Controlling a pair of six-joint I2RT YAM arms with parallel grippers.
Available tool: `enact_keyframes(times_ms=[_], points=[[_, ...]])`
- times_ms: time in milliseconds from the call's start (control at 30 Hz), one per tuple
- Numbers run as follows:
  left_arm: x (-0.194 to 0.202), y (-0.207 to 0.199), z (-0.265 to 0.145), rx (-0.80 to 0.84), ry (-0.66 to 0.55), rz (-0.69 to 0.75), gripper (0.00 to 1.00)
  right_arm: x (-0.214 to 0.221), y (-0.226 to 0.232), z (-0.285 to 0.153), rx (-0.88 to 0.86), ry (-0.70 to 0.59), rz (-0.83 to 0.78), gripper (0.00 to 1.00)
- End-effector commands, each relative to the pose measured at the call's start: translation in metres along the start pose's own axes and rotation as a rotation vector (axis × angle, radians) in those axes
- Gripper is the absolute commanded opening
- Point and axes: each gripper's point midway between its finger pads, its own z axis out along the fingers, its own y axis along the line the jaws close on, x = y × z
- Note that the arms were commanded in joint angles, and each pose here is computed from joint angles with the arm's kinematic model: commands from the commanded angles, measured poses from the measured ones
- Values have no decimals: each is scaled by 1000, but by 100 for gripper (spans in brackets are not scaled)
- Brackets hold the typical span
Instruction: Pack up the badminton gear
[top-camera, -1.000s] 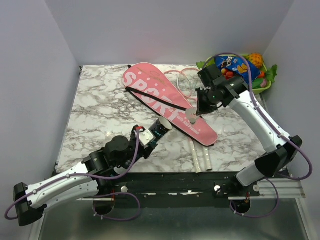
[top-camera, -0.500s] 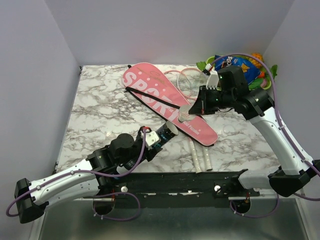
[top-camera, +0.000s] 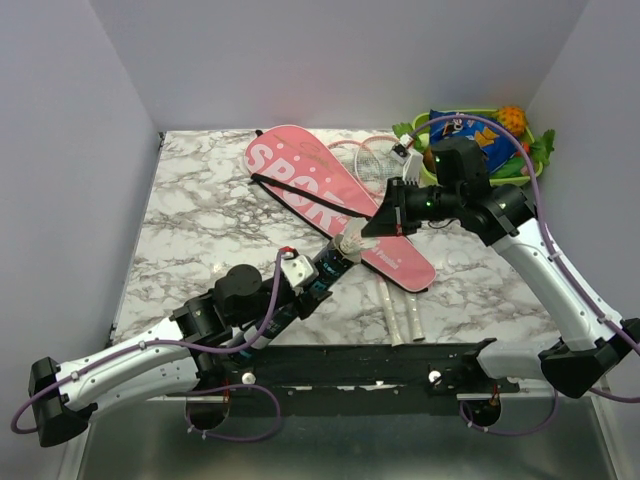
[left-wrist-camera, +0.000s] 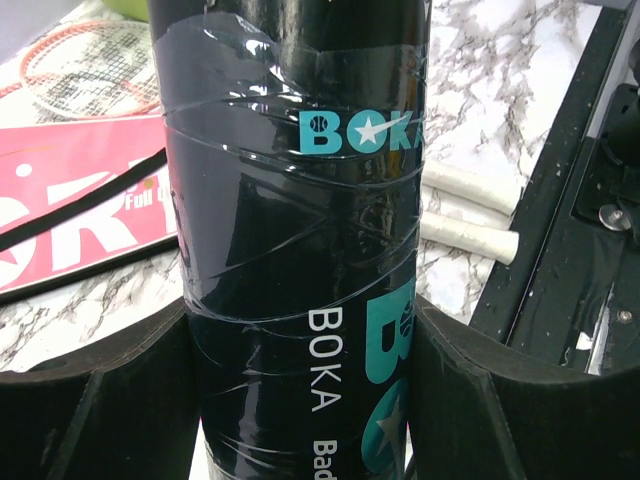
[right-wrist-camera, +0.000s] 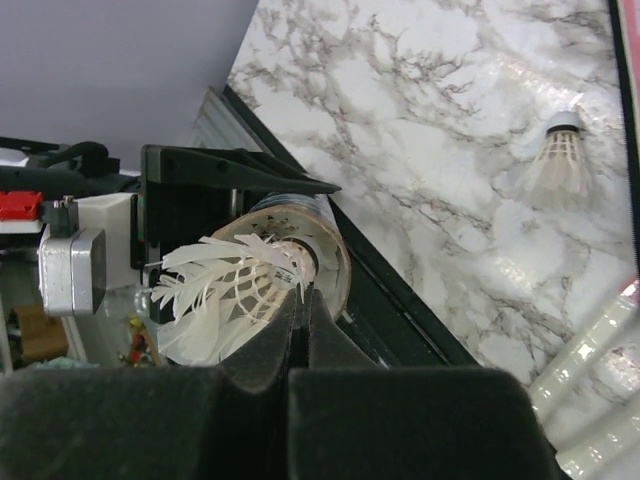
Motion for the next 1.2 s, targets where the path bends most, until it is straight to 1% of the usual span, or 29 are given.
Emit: enact_keyframes(times_ms=[0, 200, 367, 467, 667, 900, 1000, 1100, 1167], points=[[-37, -3, -2, 17, -129, -16, 0, 6, 20, -1, -132, 29, 3, 1], [-35, -3, -1, 11, -135, -16, 0, 20, 25, 2, -190, 115, 29, 1], [-34, -4, 0, 13, -135, -14, 0, 27, 24, 7, -180, 167, 35, 1], [-29, -5, 2, 14, -117, -14, 0, 33, 22, 17, -161, 201, 37, 1], [-28, -5, 2, 14, -121, -11, 0, 42, 20, 33, -138, 252, 39, 1], [-25, -5, 5, 16, -114, -12, 0, 63, 19, 58, -88, 334, 14, 1], [-24, -3, 6, 4, -113, -8, 0, 77, 25, 67, -106, 380, 15, 1], [-23, -1, 7, -6, -113, -4, 0, 82, 27, 70, -140, 391, 33, 1], [-22, -2, 7, -5, -113, 0, 0, 83, 28, 70, -144, 391, 41, 4]])
